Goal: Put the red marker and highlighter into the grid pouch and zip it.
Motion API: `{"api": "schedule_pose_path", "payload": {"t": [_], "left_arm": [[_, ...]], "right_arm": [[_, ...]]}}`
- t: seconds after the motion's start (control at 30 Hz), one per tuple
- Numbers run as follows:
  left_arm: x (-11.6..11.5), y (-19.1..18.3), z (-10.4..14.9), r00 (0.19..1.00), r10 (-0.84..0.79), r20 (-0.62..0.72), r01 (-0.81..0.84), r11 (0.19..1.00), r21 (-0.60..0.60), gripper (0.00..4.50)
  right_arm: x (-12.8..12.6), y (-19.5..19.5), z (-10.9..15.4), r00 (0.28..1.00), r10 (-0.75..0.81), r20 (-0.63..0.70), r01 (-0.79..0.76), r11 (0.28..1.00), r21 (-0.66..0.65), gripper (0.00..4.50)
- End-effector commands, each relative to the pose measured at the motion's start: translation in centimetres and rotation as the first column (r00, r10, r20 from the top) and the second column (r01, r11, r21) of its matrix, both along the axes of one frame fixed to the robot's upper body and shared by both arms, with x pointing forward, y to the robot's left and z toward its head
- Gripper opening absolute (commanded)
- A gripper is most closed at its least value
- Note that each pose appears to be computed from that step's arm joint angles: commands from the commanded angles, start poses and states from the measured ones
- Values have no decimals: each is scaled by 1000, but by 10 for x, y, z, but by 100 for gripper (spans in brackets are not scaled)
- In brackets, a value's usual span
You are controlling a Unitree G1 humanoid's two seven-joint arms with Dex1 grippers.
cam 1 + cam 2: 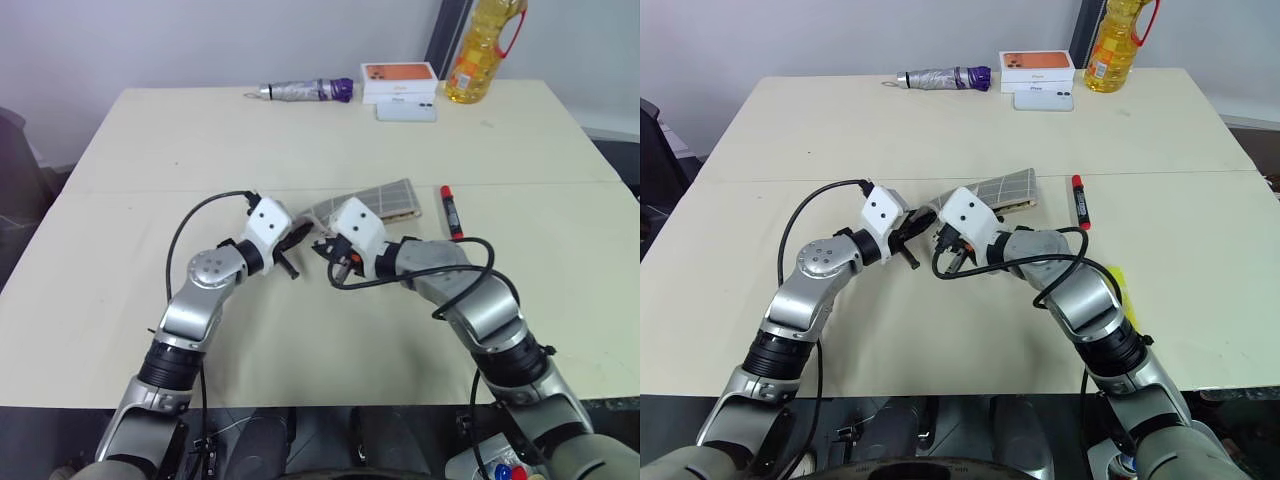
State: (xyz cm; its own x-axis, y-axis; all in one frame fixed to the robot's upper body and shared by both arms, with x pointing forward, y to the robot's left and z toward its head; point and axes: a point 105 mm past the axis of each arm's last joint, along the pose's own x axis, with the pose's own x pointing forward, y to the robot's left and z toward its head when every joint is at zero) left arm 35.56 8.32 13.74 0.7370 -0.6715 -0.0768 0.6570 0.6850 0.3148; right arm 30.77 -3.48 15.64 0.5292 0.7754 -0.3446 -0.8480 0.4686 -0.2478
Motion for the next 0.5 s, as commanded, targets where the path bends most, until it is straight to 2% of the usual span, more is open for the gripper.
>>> {"api": "schedule_pose_path", "payload": {"t": [0.03, 0.17, 0.33, 0.4, 0.5], "left_arm": [[9, 9, 12, 996, 63, 57, -63, 998, -4, 0], [17, 19, 15, 989, 131, 67, -131, 991, -9, 0], [20, 30, 12, 982, 178, 63, -178, 984, 2, 0], [20, 33, 10, 981, 182, 60, -183, 983, 4, 0], [19, 33, 9, 982, 182, 57, -183, 983, 2, 0]], "right_arm": [[-10, -2, 23, 996, 58, 64, -60, 998, 26, 203], [2, -38, 31, 995, -55, 87, 54, 998, 14, 412], [32, -103, 27, 935, -338, 110, 342, 940, -19, 412], [51, -145, 24, 837, -531, 133, 539, 842, -28, 412], [62, -181, 16, 737, -660, 147, 671, 740, -40, 412]]}}
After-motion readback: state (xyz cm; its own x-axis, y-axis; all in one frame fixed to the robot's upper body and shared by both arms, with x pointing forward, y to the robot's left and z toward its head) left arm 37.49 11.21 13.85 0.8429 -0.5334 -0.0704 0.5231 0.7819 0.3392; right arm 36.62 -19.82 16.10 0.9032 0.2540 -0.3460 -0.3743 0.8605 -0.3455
